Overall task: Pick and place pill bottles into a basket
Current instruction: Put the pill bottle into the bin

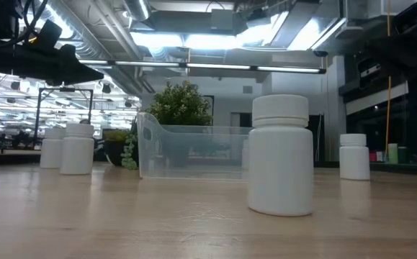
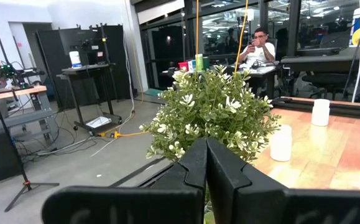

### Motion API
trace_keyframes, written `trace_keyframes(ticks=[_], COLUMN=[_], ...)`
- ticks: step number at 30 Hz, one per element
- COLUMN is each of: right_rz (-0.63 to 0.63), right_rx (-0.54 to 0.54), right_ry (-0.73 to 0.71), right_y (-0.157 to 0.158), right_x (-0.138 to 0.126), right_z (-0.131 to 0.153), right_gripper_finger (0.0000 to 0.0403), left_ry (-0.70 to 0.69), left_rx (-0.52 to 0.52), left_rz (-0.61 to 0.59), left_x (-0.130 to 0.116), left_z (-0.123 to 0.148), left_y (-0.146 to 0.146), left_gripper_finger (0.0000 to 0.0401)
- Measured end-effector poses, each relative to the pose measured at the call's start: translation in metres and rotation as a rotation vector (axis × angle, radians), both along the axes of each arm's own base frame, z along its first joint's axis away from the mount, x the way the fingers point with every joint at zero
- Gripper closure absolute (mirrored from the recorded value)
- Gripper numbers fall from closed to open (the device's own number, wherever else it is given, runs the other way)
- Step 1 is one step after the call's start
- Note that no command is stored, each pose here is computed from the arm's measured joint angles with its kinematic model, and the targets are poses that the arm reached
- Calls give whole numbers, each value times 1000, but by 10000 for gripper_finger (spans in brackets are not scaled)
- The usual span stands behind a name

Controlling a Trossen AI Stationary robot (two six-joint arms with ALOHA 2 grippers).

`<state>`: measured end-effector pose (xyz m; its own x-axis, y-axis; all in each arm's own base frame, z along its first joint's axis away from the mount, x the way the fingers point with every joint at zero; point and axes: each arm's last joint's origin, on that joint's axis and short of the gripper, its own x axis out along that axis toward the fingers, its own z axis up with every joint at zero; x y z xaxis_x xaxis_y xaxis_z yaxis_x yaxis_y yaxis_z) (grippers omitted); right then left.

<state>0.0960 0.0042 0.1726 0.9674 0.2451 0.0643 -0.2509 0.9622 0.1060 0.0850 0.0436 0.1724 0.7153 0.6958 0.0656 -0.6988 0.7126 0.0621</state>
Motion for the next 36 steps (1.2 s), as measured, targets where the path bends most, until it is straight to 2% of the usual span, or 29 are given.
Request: trace_keyframes(ticks=[4, 9, 11, 15, 19, 27, 36], right_rz=[0, -13, -66, -239, -290, -297, -355], right_rx=[-1, -24, -38, -17, -14, -20, -1], right_ry=[0, -5, -2, 35, 32, -14, -7], right_y=[0, 0, -2, -7, -8, -8, -10], right_x=[0, 0, 0, 1, 1, 1, 1], right_z=[0, 0, -1, -4, -3, 1, 1], right_gripper_finger=[391, 391, 391, 391, 391, 391, 391], left_ry=[0, 7, 16, -5, -33, -69, 19], left_rx=[1, 0, 0, -21, -42, -77, -136], left_rz=[-9, -78, -140, -339, -490, -467, -440], left_x=[0, 2, 3, 6, 6, 5, 13], left_z=[0, -1, -1, -1, 4, 11, 2], left_y=[0, -2, -3, -8, -12, -12, -8], left_gripper_finger=[400, 400, 400, 400, 400, 400, 400])
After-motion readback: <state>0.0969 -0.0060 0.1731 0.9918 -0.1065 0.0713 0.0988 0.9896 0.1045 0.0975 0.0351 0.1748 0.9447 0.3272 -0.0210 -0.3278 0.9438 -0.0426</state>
